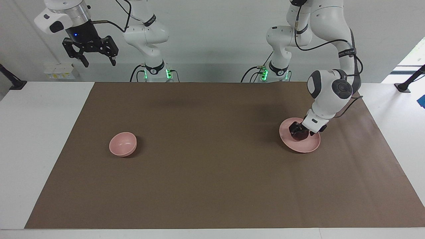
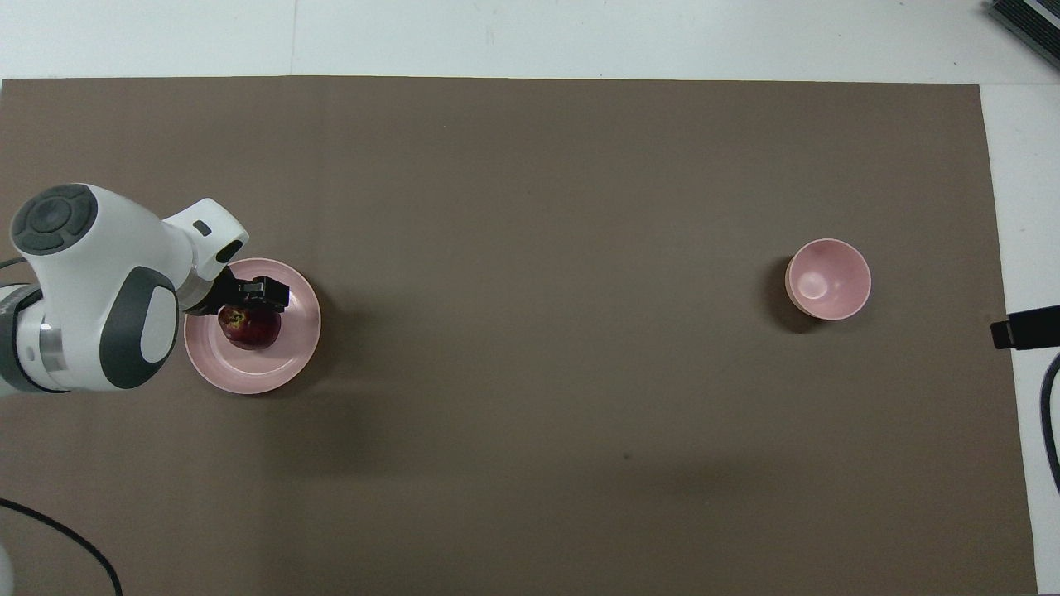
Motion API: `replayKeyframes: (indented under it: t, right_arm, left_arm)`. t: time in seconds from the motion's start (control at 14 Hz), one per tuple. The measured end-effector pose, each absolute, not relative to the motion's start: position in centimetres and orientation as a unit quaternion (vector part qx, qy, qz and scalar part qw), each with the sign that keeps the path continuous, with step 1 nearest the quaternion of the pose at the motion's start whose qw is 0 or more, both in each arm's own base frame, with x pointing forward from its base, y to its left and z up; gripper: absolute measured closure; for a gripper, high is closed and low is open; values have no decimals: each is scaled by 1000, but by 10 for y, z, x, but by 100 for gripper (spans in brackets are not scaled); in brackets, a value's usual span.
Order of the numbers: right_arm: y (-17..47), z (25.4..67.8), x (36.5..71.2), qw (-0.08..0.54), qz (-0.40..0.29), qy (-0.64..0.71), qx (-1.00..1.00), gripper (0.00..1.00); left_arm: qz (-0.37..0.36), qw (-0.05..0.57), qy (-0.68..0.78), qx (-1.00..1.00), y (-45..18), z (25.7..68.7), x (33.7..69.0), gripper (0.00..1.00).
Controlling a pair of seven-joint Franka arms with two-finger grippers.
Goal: Move apple from plate to bowl
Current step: 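Reach the left gripper over the plate and grasp the red apple, then lift the apple with the left gripper while the right gripper reaches inward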
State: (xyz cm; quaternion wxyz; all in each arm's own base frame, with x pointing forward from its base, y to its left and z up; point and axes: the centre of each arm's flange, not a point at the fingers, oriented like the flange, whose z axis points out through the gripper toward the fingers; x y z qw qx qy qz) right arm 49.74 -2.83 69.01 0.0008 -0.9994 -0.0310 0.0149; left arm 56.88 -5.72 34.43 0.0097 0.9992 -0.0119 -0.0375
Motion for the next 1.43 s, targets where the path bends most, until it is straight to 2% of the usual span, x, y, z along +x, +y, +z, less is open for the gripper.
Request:
replayKeyframes:
  t: [0.36, 0.5, 0.57, 1.0, 1.43]
  right_arm:
    - [-28, 690, 497, 1, 15, -31, -999, 0]
    - [-28, 690, 497, 1, 15, -31, -999, 0]
    - [-28, 690, 497, 1, 15, -31, -999, 0]
    - [-28, 690, 497, 1, 15, -31, -999, 0]
    - [-28, 690, 497, 1, 15, -31, -999, 0]
  left_arm:
    - [-44, 9, -8, 999, -52, 332, 556, 0]
    - [-44, 9, -7, 999, -51, 333, 556, 22]
    - [-46, 9, -6, 999, -51, 335, 556, 25]
    - [-93, 7, 20, 995, -66, 388, 581, 27]
    - [-109, 146, 158, 971, -131, 418, 593, 28]
